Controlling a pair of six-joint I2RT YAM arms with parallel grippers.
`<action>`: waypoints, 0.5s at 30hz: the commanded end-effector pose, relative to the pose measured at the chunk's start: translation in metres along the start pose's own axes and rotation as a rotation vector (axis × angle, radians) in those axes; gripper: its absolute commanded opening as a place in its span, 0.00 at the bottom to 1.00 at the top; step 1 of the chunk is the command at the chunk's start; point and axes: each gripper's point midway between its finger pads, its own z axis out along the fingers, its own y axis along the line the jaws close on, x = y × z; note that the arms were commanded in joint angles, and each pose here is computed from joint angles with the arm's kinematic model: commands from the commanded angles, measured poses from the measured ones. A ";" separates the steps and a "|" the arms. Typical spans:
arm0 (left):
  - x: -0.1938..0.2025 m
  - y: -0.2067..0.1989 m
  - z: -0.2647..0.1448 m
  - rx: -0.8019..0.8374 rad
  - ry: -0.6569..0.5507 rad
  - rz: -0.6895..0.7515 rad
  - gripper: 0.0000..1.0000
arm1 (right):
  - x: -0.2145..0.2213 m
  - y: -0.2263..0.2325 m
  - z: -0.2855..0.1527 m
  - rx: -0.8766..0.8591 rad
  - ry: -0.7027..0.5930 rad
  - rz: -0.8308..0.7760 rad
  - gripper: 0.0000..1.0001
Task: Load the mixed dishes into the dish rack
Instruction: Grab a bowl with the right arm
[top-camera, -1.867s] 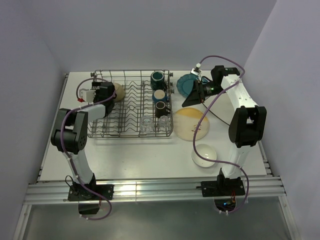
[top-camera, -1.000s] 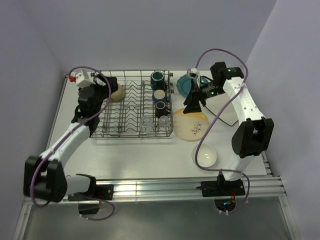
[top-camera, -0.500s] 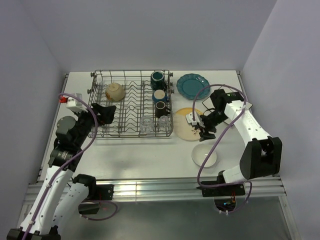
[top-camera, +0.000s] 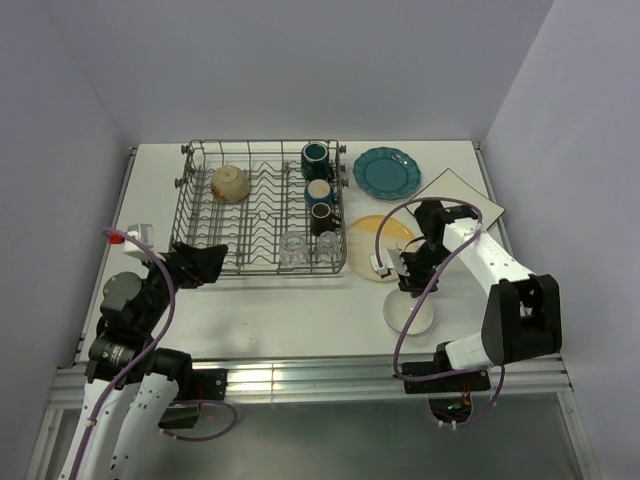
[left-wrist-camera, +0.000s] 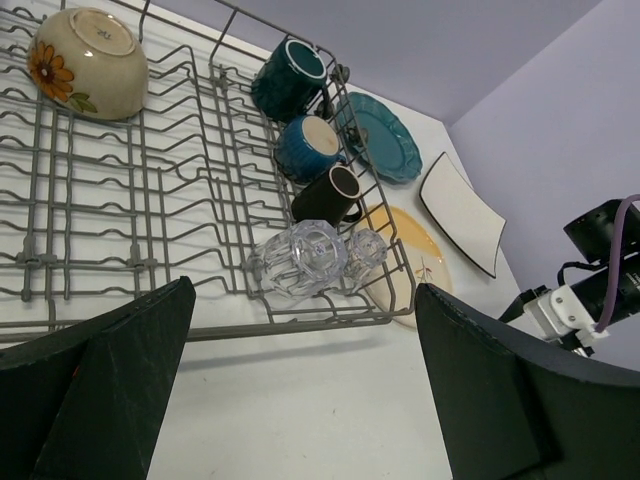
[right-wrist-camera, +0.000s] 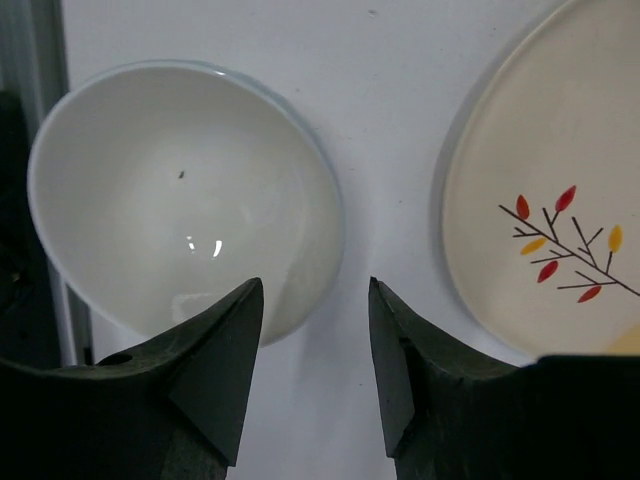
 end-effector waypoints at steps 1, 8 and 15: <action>0.001 0.005 -0.004 -0.026 -0.014 -0.027 0.99 | 0.004 -0.024 0.005 0.096 0.042 0.022 0.54; 0.000 0.006 -0.004 -0.039 -0.015 -0.037 0.99 | 0.004 -0.033 0.016 0.127 0.038 0.046 0.52; 0.003 0.003 -0.002 -0.017 -0.011 -0.056 0.99 | 0.000 -0.014 0.036 0.064 0.029 0.048 0.43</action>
